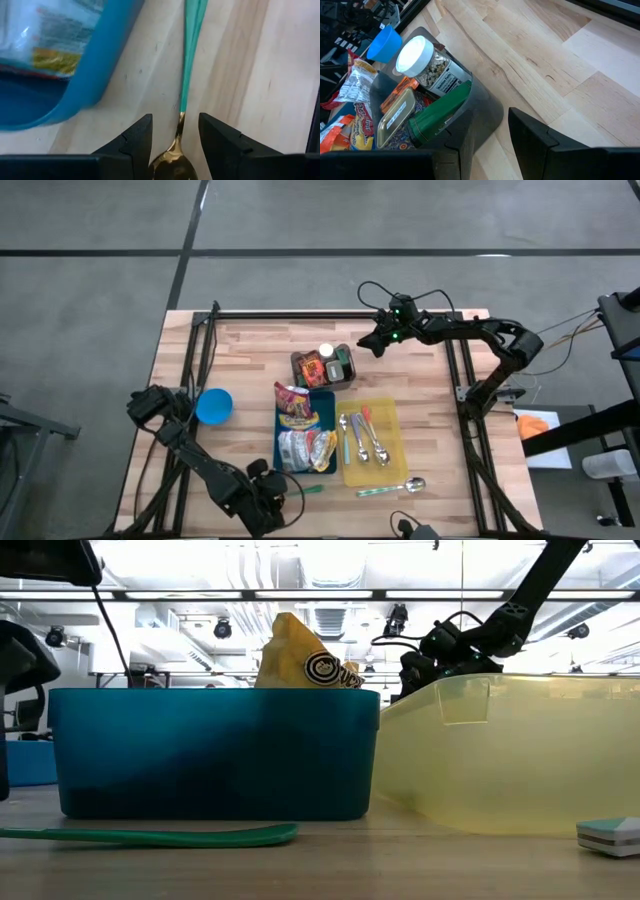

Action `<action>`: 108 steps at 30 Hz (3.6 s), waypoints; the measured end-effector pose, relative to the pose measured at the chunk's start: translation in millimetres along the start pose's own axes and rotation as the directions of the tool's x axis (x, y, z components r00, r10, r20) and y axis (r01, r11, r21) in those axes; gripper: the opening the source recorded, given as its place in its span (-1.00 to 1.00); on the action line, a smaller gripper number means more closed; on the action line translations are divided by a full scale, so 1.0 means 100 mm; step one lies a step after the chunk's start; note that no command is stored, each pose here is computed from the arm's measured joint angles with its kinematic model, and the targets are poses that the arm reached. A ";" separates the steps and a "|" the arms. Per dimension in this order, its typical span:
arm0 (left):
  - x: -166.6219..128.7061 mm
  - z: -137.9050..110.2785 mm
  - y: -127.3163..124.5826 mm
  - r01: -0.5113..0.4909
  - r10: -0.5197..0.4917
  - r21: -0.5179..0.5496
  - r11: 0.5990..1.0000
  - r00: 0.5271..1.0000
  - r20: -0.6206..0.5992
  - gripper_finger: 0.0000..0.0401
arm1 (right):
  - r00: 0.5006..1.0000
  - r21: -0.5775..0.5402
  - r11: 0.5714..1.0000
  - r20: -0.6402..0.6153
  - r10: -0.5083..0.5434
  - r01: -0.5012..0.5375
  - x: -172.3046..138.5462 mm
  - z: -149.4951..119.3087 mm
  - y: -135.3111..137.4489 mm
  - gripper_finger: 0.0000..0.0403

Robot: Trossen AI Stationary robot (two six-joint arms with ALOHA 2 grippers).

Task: Pick & Place Food Item
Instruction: Put the green spoon into the yellow bin

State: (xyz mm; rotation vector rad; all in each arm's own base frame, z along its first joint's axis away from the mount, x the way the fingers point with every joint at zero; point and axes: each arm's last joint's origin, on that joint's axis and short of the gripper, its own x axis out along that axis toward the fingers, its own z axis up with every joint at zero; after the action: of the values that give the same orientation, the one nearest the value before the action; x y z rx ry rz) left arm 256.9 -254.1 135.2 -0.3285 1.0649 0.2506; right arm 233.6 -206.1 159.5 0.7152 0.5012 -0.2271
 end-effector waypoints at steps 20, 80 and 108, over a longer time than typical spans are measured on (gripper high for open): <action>0.18 -0.07 -0.03 -0.023 0.023 0.014 1.000 0.999 -0.028 -0.40 | 1.000 0.000 1.000 0.001 0.000 0.000 0.00 0.00 0.00 -0.42; -0.98 0.66 0.36 0.133 -0.134 0.019 0.991 0.981 0.139 -0.96 | 1.000 -0.001 1.000 0.001 0.000 0.000 0.00 0.00 0.00 -0.42; -0.96 1.98 1.07 0.406 -0.044 -0.460 0.790 0.785 0.618 -0.96 | 1.000 0.000 1.000 0.001 0.000 0.000 0.00 0.00 0.00 -0.42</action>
State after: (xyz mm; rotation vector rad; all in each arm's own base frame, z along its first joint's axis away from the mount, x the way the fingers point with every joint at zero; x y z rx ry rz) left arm 334.9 -84.2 293.1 -0.8732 0.2964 0.4142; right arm 233.7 -206.1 159.6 0.7148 0.5008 -0.2272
